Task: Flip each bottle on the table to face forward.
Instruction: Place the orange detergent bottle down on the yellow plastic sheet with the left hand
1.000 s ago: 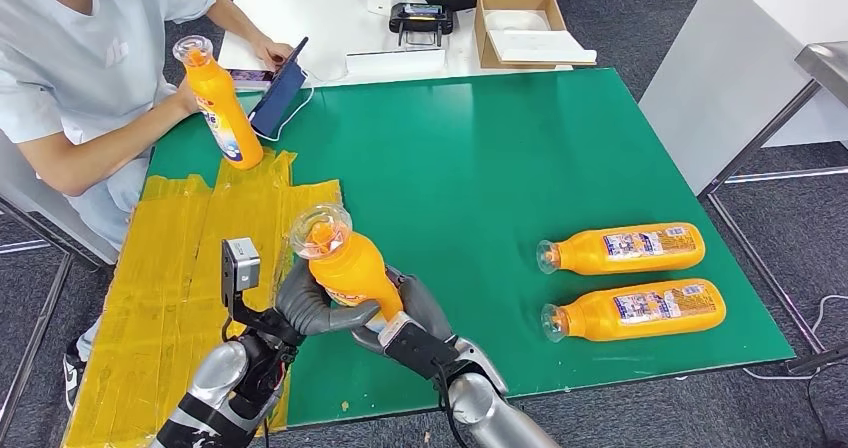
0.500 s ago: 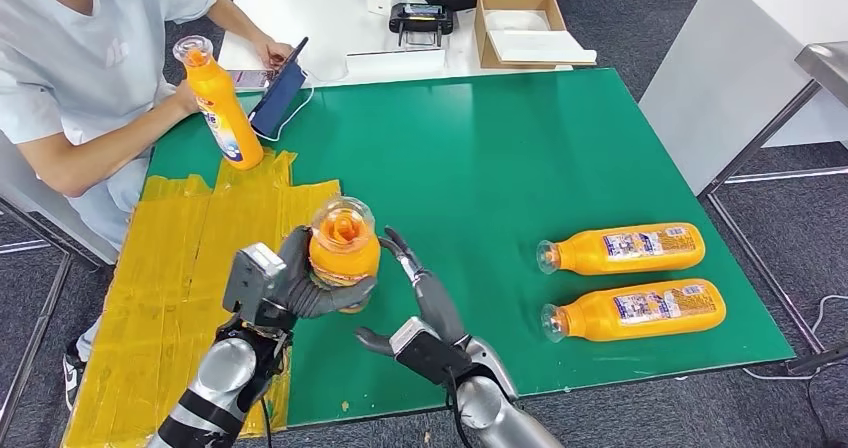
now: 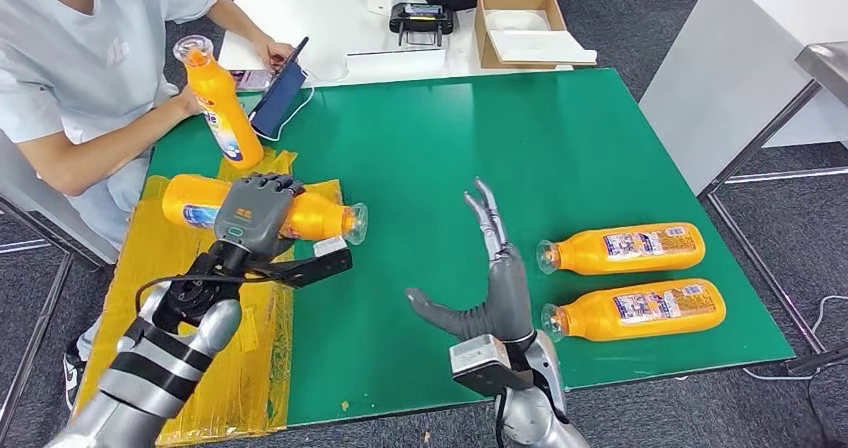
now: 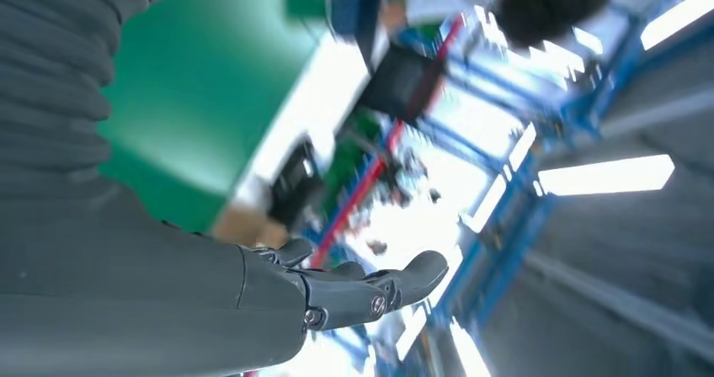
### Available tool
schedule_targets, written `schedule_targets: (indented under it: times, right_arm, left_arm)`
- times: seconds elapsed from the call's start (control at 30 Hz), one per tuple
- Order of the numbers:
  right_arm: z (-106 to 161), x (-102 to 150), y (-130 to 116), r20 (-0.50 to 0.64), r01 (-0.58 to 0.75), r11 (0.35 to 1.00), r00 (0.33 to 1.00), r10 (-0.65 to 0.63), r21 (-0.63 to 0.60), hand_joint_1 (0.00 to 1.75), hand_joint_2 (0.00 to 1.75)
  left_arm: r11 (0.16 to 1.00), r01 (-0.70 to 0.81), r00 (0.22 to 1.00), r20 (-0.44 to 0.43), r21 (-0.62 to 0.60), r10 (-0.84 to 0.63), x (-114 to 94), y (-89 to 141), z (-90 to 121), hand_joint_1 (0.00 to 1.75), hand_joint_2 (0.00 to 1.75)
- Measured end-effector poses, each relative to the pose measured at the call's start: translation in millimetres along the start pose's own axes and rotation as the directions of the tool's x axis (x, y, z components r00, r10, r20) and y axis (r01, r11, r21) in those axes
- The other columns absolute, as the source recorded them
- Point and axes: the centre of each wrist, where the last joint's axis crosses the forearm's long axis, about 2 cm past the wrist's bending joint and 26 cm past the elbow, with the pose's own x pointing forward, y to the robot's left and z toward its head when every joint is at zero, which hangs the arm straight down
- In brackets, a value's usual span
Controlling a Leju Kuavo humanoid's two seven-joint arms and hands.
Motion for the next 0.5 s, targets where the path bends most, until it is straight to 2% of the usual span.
schedule_targets:
  times: [0.1, 0.23, 0.5]
  right_arm:
    - [-3, 8, -9, 0.042, -0.043, 0.997, 0.998, 0.046, -0.069, 0.00, 1.75]
    - [-6, 17, -16, 0.080, -0.068, 0.989, 0.994, 0.079, -0.130, 0.00, 1.75]
    - [-8, 20, -18, 0.093, -0.059, 0.985, 0.993, 0.075, -0.160, 0.00, 1.75]
  left_arm:
    - [0.989, 0.107, 0.994, -0.009, -0.104, -0.108, -14, -3, -12, 1.75, 1.75]
    - [0.956, 0.161, 0.986, -0.013, -0.247, -0.169, -29, -12, -25, 1.75, 1.75]
    - [0.869, 0.071, 0.995, -0.031, -0.490, -0.099, -59, -35, -29, 1.75, 1.75]
